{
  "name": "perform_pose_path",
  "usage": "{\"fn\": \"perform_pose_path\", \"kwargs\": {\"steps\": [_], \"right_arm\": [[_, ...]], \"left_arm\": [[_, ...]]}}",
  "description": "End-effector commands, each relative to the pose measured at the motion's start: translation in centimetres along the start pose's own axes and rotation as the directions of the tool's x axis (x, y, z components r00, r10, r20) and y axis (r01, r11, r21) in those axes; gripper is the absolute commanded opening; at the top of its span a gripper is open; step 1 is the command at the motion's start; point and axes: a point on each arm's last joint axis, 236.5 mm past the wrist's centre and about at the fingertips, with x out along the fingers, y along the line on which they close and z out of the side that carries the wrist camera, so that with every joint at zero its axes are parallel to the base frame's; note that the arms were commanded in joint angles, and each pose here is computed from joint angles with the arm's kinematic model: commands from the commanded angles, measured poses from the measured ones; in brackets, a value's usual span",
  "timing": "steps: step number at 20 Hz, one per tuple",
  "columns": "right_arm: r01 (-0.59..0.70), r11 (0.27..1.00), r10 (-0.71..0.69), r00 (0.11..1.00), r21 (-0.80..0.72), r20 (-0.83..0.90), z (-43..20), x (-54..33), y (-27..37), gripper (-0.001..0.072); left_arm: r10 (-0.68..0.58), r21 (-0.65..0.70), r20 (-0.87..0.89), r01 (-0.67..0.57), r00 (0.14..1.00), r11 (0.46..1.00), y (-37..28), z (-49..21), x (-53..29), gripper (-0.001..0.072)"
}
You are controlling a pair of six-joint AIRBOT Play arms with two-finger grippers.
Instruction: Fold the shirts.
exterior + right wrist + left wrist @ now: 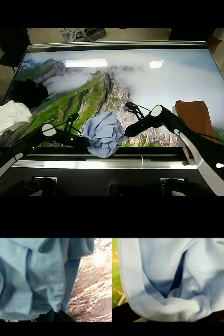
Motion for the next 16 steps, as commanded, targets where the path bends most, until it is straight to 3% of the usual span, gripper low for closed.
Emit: {"fn": "perform_pose_path", "kwargs": {"steps": [1, 3, 5, 7, 8, 10, 16], "right_arm": [[0.214, 0.956, -0.217, 0.976, -0.201, 0.009, 2.0, -4.4, -2.6, 0.0044], [0.469, 0.830, -0.445, 0.883, -0.301, 0.149, 6.3, -12.3, -4.2, 0.0044], [0.720, 0.632, -0.621, 0.692, -0.286, 0.369, 11.0, -23.4, -3.4, 0.0044], [0.878, 0.447, -0.676, 0.457, -0.171, 0.578, 13.5, -34.7, 0.4, 0.0044], [0.914, 0.389, -0.649, 0.361, -0.115, 0.670, 13.9, -39.4, 3.3, 0.0044], [0.941, 0.339, -0.571, 0.216, -0.013, 0.792, 13.0, -46.1, 8.8, 0.0044], [0.880, 0.450, -0.220, -0.054, 0.151, 0.974, 7.0, -56.1, 23.2, 0.0044]], "left_arm": [[0.122, 0.129, 0.088, -0.133, 0.989, 0.983, 1.3, 4.0, -4.5, 0.0038], [0.193, 0.183, 0.237, -0.239, 0.952, 0.953, 1.1, 8.6, -11.3, 0.0037], [0.195, 0.192, 0.476, -0.318, 0.857, 0.928, -1.4, 13.7, -20.9, 0.0038], [0.141, 0.187, 0.700, -0.371, 0.699, 0.909, -5.6, 16.4, -31.8, 0.0038], [0.108, 0.190, 0.782, -0.400, 0.614, 0.897, -7.9, 16.5, -36.7, 0.0038], [0.018, 0.205, 0.898, -0.454, 0.440, 0.867, -13.1, 14.9, -45.5, 0.0038], [-0.439, 0.449, 0.890, -0.389, 0.120, 0.804, -28.1, 4.9, -57.9, 0.0038]]}}
